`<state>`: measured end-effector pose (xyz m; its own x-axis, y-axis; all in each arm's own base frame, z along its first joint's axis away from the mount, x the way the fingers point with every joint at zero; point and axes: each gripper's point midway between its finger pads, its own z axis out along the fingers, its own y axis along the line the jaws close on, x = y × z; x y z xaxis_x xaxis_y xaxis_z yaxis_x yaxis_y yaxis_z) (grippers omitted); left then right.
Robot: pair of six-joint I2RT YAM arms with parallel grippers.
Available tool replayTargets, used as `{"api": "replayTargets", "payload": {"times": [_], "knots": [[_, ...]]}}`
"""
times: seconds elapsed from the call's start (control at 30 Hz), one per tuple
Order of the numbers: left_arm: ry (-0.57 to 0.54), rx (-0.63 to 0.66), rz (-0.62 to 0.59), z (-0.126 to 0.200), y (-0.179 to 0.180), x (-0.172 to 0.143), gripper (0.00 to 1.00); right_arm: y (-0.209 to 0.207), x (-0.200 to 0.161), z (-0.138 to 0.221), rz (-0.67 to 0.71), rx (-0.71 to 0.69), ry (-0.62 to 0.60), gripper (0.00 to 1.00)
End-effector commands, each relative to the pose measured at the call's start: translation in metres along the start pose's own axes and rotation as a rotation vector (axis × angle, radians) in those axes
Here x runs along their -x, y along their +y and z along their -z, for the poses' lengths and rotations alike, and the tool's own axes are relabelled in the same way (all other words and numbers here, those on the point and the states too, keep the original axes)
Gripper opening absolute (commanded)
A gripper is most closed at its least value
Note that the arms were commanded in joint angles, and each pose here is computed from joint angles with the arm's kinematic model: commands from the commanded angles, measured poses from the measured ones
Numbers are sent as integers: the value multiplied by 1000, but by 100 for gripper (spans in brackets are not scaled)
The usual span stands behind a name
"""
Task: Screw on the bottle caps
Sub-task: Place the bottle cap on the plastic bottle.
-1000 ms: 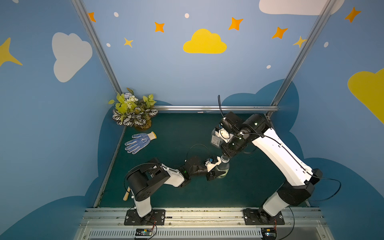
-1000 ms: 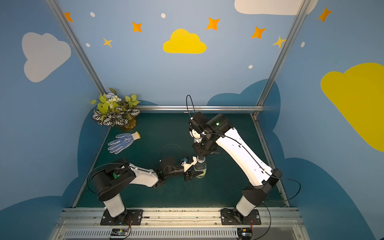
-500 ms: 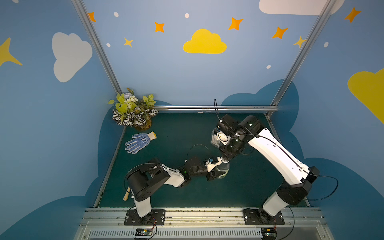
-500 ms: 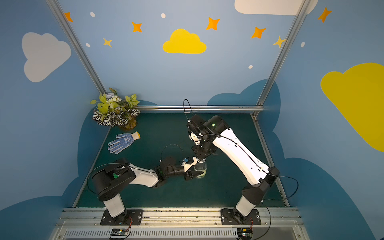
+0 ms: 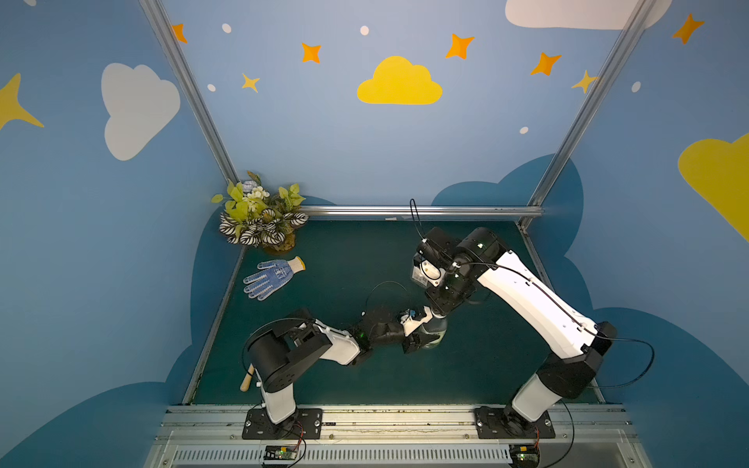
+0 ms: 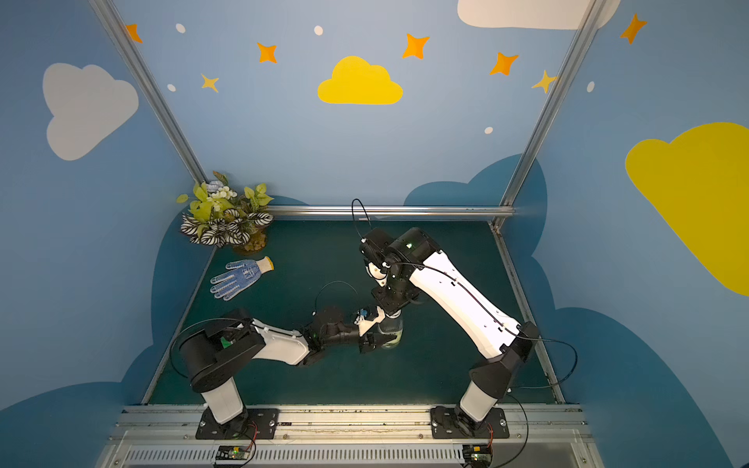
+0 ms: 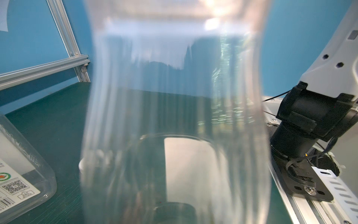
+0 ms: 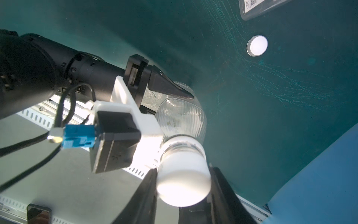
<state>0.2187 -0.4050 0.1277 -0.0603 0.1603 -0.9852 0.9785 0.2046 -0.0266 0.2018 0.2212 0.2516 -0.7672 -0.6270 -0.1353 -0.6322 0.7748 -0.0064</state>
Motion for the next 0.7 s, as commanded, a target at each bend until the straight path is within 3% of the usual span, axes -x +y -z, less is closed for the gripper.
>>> {"api": "replayTargets", "payload": {"times": [0.0, 0.67], "knots": [[-29, -2, -24, -6, 2, 11, 51, -10, -40, 1, 3, -63, 178, 39], [-28, 3, -25, -6, 1, 9, 51, -6, -42, -7, 35, -66, 231, 46]]}}
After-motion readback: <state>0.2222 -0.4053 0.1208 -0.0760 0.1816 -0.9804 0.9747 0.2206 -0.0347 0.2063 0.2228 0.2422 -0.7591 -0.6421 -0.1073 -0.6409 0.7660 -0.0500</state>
